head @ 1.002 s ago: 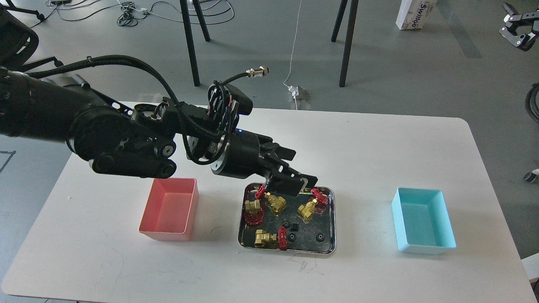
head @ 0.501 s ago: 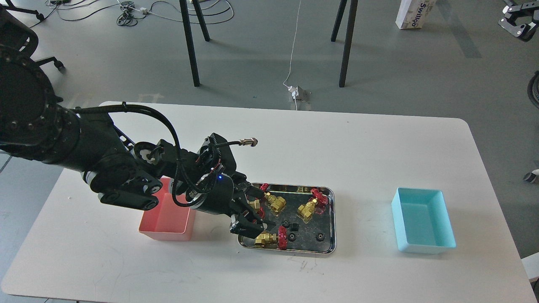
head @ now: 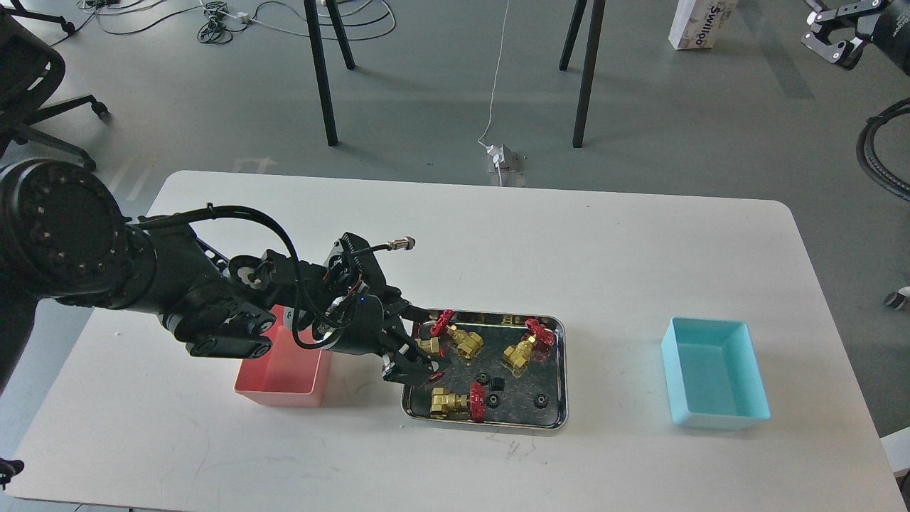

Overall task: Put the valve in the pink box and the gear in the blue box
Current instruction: 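Lower the left gripper onto a brass valve with red handle in the tray, then lift the grasped valve with the left gripper toward the pink box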

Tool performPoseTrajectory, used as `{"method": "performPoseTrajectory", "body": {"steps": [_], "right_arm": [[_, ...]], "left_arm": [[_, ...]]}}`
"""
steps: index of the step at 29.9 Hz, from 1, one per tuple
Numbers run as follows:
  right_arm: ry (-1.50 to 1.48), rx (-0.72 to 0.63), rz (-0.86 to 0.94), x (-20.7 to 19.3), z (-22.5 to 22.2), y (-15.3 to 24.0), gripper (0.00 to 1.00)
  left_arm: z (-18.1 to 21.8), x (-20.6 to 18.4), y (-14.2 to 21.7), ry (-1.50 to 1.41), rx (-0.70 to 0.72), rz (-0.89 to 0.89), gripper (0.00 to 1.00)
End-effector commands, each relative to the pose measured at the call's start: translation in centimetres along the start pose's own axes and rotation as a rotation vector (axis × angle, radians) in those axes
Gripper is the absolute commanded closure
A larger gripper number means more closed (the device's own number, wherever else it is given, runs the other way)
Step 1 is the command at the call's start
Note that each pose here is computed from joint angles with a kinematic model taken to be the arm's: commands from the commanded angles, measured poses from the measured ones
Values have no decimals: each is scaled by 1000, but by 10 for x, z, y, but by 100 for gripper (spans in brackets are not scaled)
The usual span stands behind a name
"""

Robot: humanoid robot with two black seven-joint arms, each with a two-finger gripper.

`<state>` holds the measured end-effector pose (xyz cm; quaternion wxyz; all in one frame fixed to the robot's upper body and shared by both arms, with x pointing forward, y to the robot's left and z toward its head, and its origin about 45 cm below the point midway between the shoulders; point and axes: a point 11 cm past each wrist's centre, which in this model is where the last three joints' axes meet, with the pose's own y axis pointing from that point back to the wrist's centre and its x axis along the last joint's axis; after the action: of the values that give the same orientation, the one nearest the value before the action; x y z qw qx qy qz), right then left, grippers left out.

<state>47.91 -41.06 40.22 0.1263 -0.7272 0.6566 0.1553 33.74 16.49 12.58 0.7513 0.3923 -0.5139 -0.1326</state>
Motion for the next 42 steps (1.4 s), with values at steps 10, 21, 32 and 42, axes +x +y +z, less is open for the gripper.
{"method": "performPoseTrajectory", "body": {"steps": [10, 21, 32, 42], "right_arm": [[-5, -24, 14, 7, 12, 3, 0], [-11, -42, 28, 14, 22, 6, 0], [-9, -48, 34, 17, 24, 7, 0], [-9, -57, 44, 21, 28, 9, 0]], "left_arm": [[-3, -17, -10, 13, 12, -14, 26], [-10, -19, -16, -4, 30, -10, 38], [-9, -25, -15, -69, 9, -47, 72], [-11, -20, -8, -79, 10, -9, 88]]}}
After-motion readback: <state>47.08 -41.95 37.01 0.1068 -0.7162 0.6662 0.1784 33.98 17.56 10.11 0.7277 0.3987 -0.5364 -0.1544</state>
